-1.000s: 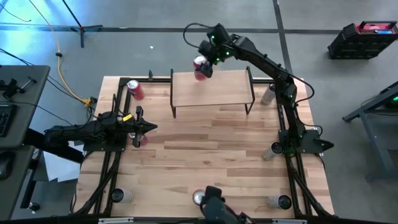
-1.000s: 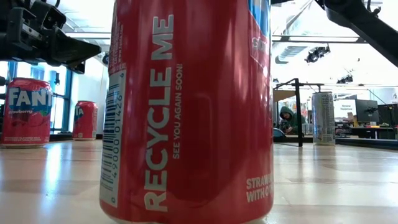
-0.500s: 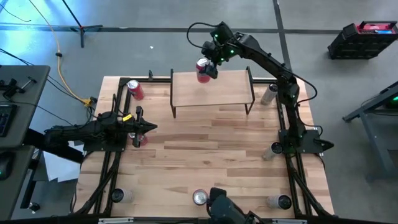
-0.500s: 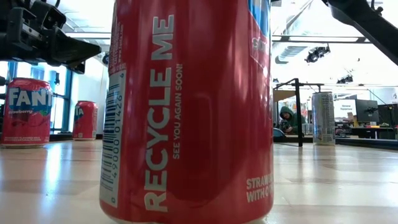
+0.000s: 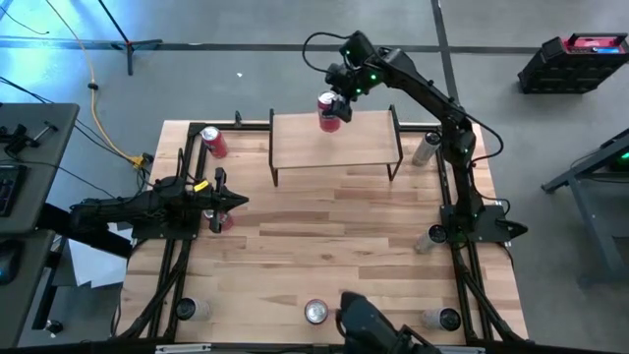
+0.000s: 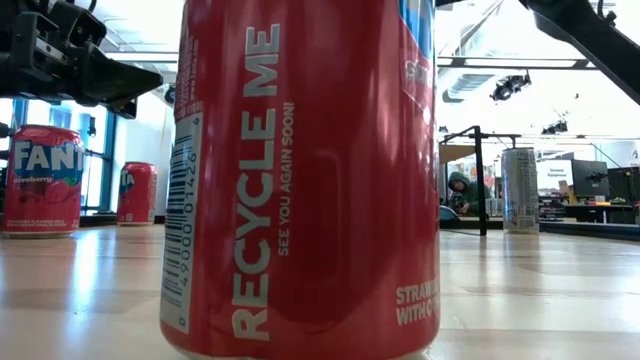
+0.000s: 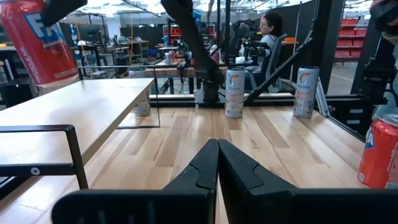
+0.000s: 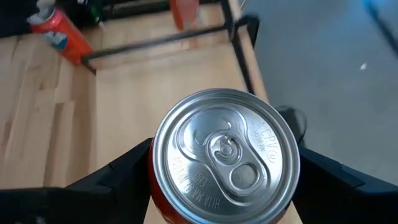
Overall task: Place canned beverage on shelf
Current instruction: Put the red soda can on the shelf
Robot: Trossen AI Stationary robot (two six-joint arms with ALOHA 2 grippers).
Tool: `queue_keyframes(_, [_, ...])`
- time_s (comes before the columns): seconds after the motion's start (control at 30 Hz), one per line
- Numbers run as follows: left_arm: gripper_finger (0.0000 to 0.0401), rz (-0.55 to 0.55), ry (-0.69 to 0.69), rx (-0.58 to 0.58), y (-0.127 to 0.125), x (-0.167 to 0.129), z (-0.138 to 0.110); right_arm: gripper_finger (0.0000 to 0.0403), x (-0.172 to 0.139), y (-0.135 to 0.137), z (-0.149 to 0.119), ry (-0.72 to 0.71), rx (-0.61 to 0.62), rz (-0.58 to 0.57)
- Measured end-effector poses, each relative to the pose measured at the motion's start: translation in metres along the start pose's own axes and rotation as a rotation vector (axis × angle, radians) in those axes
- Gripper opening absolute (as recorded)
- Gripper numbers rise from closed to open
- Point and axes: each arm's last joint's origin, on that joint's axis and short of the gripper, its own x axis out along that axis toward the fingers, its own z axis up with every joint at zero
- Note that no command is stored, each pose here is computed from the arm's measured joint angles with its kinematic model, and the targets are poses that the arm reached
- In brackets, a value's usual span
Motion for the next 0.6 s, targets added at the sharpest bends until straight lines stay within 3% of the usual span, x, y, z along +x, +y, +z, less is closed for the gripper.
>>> queue_keyframes(0.13, [0.0003,0.000,0.000,0.000,0.000,0.000,0.000,0.0291,-0.003,0.002,0.003,-0.017,-0.012,-0.011])
queue_keyframes(0.33, [0.0003,0.000,0.000,0.000,0.000,0.000,0.000,0.0291,-0.018,0.015,-0.016,0.176,0.057,0.061])
queue_keyframes(0.6, [0.0003,0.000,0.000,0.000,0.000,0.000,0.000,0.0291,-0.074,0.037,-0.010,0.106,0.035,0.012])
